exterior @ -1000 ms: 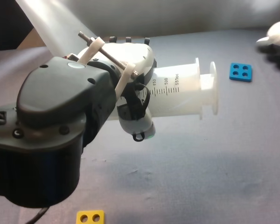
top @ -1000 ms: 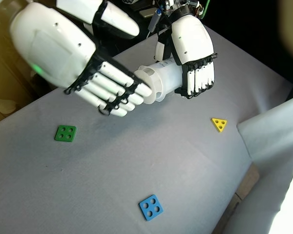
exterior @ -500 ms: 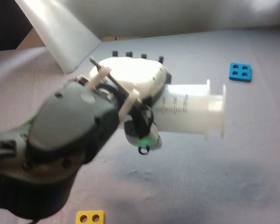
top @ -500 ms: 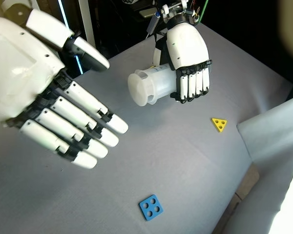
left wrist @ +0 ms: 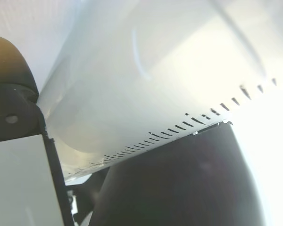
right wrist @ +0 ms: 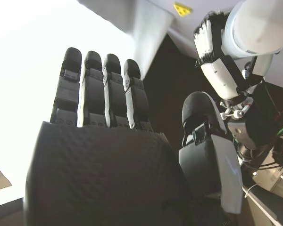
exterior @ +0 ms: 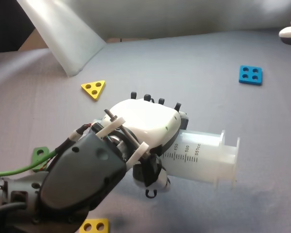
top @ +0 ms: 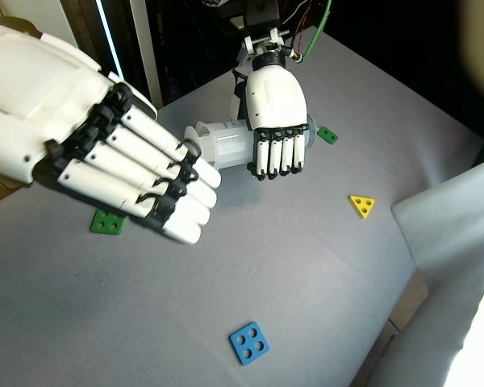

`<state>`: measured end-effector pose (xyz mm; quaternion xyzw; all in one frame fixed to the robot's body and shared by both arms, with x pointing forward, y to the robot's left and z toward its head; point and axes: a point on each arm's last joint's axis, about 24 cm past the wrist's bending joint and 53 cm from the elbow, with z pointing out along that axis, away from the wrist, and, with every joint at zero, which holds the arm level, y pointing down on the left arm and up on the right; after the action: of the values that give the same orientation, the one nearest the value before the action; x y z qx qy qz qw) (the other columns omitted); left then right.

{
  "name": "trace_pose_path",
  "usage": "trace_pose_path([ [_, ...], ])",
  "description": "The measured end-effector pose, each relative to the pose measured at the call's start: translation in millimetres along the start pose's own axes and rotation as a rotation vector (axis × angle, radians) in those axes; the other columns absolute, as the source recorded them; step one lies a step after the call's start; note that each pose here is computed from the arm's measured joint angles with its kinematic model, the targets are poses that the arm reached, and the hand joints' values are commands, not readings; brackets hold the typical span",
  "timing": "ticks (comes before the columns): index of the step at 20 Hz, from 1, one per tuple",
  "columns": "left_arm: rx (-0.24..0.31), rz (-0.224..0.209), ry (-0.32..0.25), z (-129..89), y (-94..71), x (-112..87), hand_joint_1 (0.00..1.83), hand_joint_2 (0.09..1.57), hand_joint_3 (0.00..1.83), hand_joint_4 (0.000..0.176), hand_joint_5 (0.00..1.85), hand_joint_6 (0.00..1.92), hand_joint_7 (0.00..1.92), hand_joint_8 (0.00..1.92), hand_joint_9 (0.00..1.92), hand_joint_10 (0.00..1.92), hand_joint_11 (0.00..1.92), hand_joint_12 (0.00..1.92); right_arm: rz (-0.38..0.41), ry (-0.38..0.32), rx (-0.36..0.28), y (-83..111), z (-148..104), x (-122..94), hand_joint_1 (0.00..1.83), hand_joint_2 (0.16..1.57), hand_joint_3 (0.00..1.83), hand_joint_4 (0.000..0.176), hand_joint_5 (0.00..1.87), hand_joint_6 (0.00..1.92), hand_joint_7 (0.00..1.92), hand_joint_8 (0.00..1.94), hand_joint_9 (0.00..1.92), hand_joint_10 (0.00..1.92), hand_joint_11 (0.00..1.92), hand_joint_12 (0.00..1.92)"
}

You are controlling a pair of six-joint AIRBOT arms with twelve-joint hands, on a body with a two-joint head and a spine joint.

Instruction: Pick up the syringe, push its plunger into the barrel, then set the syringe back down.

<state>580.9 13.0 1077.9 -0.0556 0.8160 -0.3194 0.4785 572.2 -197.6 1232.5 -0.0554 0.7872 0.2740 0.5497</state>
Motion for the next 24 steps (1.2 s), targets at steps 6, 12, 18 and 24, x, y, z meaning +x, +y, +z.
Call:
trace_pose_path([
  [6,-0.014,0.019,-0.011,7,8.7,2.0,1.30,1.33,0.00,0.000,0.62,1.47,0.56,1.69,0.50,1.76,0.32,1.68,-0.025,0.045,-0.062,12.4,-1,14,0.00,1.31,0.00,0.000,0.30,0.01,0.24,0.00,0.18,0.02,0.00,0.37],
  [12,-0.021,0.020,-0.006,7,11.6,6.3,1.30,1.33,0.00,0.000,0.60,1.45,0.58,1.70,0.50,1.77,0.30,1.70,-0.033,0.067,-0.082,16.0,-2,21,0.00,1.31,0.00,0.000,0.26,0.00,0.22,0.01,0.17,0.01,0.00,0.32],
  [18,-0.033,0.013,-0.019,6,13.2,4.1,1.30,1.32,0.00,0.000,0.68,1.39,0.56,1.70,0.50,1.72,0.30,1.68,-0.033,0.068,-0.083,16.5,-1,21,0.00,1.31,0.00,0.000,0.28,0.01,0.22,0.01,0.16,0.01,0.00,0.37],
  [24,-0.043,-0.004,0.000,3,18.2,14.5,0.96,1.17,0.00,0.000,0.15,0.97,0.13,1.16,0.14,1.20,0.00,1.34,-0.033,0.069,-0.085,17.5,-2,22,0.00,1.31,0.00,0.000,0.26,0.00,0.21,0.00,0.16,0.00,0.00,0.32],
])
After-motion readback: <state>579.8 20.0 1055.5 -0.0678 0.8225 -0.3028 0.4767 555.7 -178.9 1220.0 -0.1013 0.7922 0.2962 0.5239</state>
